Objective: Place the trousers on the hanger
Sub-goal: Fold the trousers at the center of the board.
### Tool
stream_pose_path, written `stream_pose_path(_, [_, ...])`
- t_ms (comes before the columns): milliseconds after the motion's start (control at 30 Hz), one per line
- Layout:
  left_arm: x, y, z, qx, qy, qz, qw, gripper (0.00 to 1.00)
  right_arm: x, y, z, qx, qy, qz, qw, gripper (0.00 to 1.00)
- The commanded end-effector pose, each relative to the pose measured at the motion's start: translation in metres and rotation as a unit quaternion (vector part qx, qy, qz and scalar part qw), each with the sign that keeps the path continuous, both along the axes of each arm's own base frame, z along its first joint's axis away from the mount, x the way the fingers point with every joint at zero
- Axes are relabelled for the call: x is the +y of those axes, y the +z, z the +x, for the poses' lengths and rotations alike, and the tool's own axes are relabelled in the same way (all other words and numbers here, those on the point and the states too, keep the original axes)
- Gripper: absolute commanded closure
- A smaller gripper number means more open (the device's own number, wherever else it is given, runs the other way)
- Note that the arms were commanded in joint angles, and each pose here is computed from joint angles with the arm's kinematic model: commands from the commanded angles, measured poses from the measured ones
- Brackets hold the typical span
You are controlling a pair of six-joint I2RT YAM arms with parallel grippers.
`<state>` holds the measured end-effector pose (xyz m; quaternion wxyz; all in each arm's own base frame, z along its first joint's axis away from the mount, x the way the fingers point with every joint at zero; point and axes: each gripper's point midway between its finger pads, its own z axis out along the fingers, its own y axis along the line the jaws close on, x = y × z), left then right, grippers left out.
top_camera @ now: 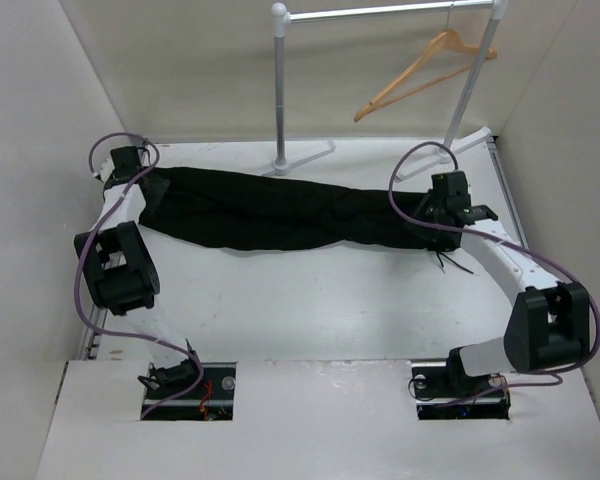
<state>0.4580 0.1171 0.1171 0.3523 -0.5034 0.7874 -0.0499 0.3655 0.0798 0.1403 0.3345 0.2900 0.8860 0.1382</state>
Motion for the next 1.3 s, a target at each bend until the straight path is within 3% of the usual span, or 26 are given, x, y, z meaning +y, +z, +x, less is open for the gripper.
stream_pose_path(0, [-0.013,-0.008,0.028,-0.046,-0.017,-0.058,0.997,0.47,0.015,0.001,-0.007,-0.021,0.03,0.028,0.999,0.66])
stream_pose_path(200, [-0.016,-0.016,0.06,-0.074,-0.032,-0.076,0.994,0.44,0.02,-0.014,-0.027,-0.005,0.049,0.03,0.998,0.62])
stream_pose_path(400, [-0.02,-0.037,0.073,-0.061,-0.019,-0.087,0.994,0.59,0.025,-0.025,-0.038,0.008,0.053,0.027,0.998,0.62])
stream_pose_path(533, [-0.02,-0.036,0.078,-0.07,-0.011,-0.077,0.995,0.6,0.025,-0.033,-0.041,0.017,0.055,0.024,0.998,0.61])
stream_pose_path(600, [-0.021,-0.037,0.081,-0.072,-0.013,-0.076,0.994,0.67,0.025,-0.038,-0.042,0.022,0.056,0.024,0.998,0.61])
stream_pose_path(733, [-0.02,-0.031,0.087,-0.087,-0.012,-0.071,0.994,0.92,0.032,-0.043,-0.043,0.027,0.067,0.027,0.997,0.61])
stream_pose_path(800, [-0.02,-0.019,0.087,-0.098,-0.013,-0.06,0.993,0.97,0.036,-0.042,-0.044,0.027,0.074,0.027,0.997,0.6])
stream_pose_path(1000, [-0.02,0.009,0.065,-0.107,-0.009,-0.03,0.994,1.0,0.037,-0.045,-0.045,0.027,0.076,0.024,0.996,0.59])
stream_pose_path(1267, [-0.02,0.072,-0.011,-0.1,0.027,0.018,0.994,1.0,0.017,-0.032,-0.036,0.007,0.044,0.025,0.999,0.45])
